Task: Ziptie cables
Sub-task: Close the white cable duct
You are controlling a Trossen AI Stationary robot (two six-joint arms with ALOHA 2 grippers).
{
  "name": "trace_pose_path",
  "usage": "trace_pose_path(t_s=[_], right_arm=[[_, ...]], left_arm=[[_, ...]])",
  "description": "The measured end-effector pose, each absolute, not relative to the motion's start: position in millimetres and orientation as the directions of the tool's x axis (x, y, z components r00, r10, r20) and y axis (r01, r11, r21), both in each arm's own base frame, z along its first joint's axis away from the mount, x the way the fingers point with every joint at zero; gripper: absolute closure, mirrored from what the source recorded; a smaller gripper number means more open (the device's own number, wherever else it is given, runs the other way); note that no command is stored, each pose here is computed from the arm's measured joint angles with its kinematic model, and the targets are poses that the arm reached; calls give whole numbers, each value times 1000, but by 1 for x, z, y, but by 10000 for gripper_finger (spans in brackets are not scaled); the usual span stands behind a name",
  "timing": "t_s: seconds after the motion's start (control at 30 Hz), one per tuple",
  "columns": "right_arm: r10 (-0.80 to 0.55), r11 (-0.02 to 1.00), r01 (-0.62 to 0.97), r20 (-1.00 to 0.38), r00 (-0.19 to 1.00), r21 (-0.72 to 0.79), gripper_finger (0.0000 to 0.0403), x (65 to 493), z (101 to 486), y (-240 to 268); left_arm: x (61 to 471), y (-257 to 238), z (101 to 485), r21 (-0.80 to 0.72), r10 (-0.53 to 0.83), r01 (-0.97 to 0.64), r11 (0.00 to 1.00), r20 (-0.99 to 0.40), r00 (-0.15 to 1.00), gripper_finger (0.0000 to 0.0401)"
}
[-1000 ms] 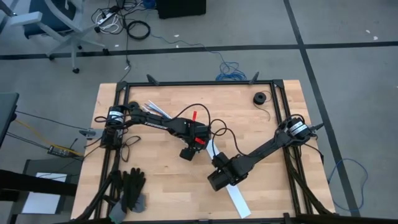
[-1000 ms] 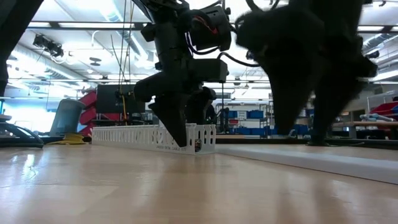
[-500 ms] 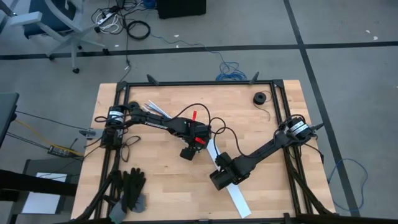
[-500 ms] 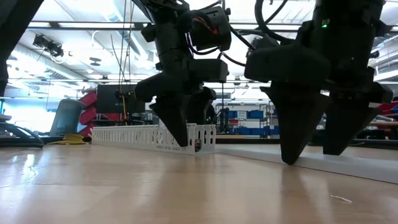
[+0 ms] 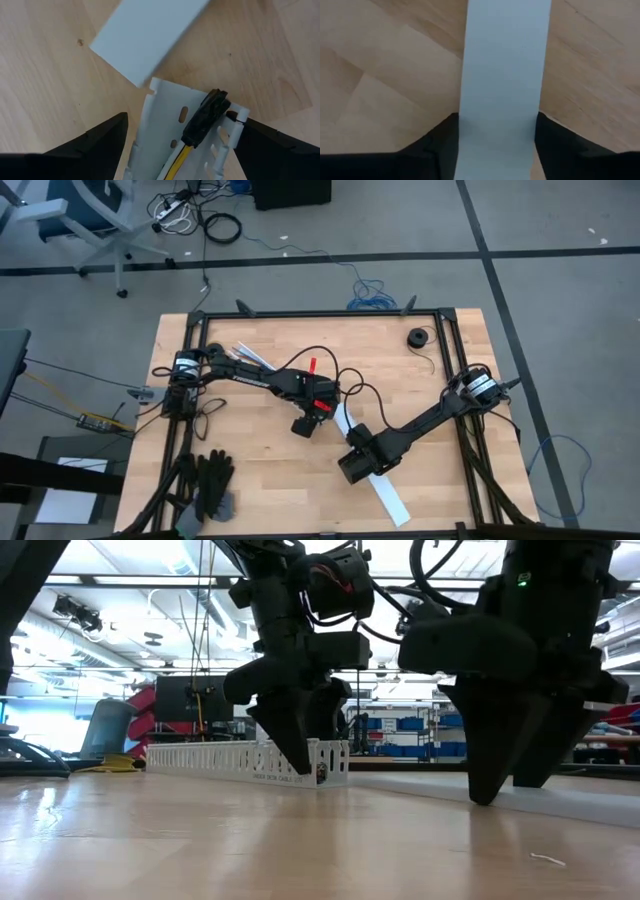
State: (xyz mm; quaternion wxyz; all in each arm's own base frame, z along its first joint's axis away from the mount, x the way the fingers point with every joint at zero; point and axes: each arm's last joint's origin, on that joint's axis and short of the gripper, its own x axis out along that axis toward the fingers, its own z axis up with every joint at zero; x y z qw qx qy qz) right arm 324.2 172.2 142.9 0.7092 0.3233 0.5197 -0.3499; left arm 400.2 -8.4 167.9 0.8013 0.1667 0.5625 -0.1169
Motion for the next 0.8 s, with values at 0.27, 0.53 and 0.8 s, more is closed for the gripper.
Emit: trace_pose_path(t_s=[0.27, 0.53, 0.8], right_arm=[[-160, 559, 825, -964, 213, 89, 188, 324, 143, 172], [-159, 567, 820, -965, 211, 86, 176, 324, 142, 173], [-175, 573, 816, -959, 221, 83, 198, 324, 142, 172]], left_arm=[[400, -8, 168, 142, -1, 395, 907, -941, 340, 89], [400, -12, 168, 147, -48, 527, 837, -940, 338, 89], [400, -12, 171, 172, -48, 577, 798, -937, 346, 96]])
